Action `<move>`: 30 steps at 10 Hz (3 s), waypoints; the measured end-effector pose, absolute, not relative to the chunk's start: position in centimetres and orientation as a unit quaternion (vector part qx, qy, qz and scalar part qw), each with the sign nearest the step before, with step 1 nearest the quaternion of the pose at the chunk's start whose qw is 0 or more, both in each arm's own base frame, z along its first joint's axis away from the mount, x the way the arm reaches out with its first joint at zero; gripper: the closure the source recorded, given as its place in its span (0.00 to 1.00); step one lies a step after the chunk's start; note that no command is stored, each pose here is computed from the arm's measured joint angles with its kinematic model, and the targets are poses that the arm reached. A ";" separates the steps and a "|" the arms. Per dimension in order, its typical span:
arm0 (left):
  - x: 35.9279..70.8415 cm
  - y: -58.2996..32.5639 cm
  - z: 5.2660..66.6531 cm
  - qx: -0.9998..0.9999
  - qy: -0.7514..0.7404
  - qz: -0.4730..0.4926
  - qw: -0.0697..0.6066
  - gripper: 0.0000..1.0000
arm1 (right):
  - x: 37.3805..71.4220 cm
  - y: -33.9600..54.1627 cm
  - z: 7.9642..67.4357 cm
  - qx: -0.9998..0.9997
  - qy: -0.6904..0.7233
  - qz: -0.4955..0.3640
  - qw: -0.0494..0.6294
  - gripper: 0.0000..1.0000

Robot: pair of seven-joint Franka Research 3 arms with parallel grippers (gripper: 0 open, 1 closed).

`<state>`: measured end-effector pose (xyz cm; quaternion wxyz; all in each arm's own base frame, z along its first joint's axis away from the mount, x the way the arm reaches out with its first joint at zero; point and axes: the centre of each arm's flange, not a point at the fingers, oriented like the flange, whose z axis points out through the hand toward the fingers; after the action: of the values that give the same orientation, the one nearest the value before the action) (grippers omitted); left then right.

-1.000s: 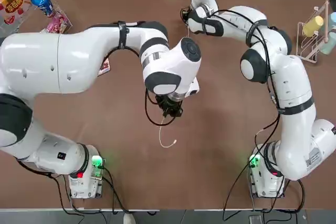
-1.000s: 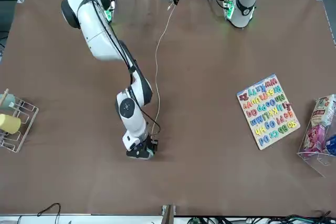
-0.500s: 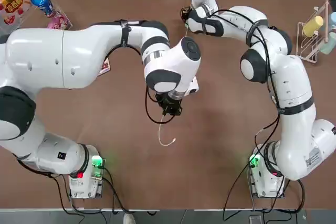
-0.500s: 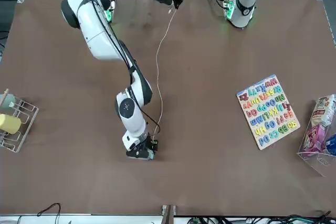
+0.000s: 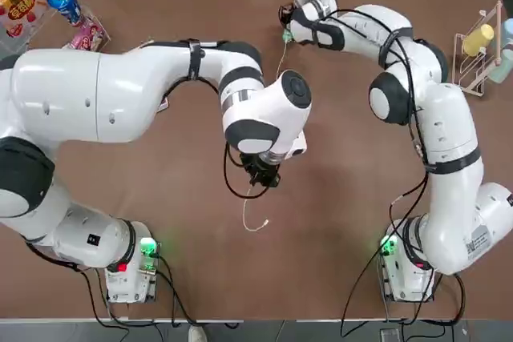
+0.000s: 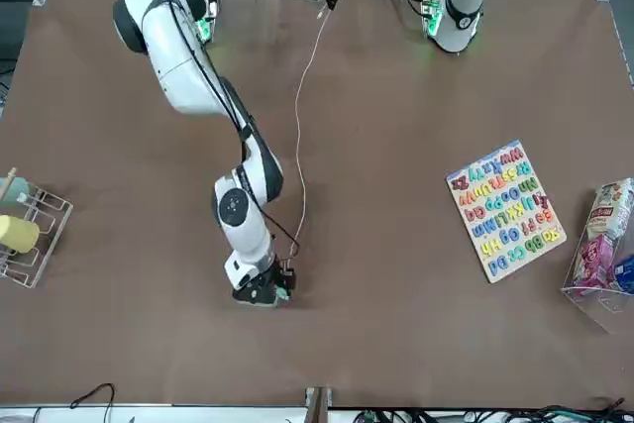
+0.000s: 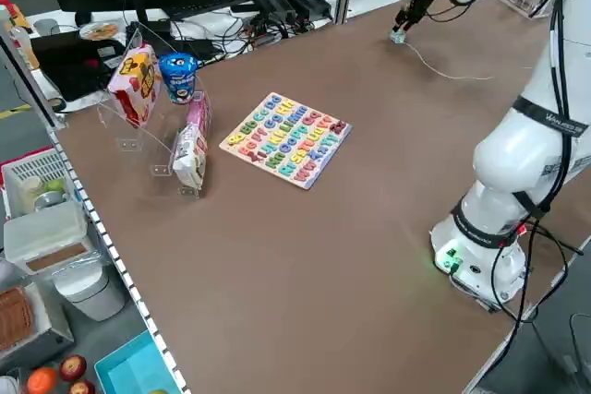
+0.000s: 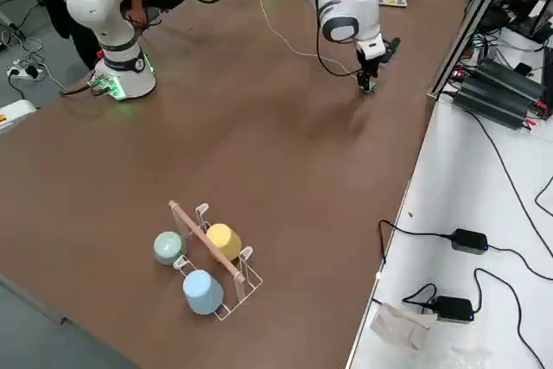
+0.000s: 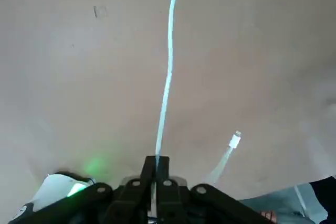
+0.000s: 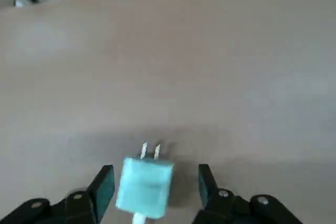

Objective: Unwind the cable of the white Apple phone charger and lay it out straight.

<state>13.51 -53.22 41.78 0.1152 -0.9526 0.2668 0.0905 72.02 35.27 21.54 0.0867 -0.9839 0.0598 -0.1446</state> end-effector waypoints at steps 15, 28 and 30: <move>36.4 -44.9 50.5 -0.997 -0.015 0.056 0.050 0.00 | 75.8 18.3 32.7 -0.987 -0.148 -0.049 0.046 0.00; 57.7 -14.8 53.6 -0.992 -0.119 0.015 0.043 0.00 | 59.6 2.3 58.6 -0.999 0.019 -0.001 0.027 0.00; 58.6 -12.1 53.7 -0.994 -0.099 0.020 0.032 0.00 | 59.6 2.8 58.0 -0.999 0.021 -0.006 0.027 0.00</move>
<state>58.62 -12.07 53.66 0.0320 -0.9944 -0.0991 0.0201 59.57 2.77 58.05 0.0270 -0.9994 0.0211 -0.0059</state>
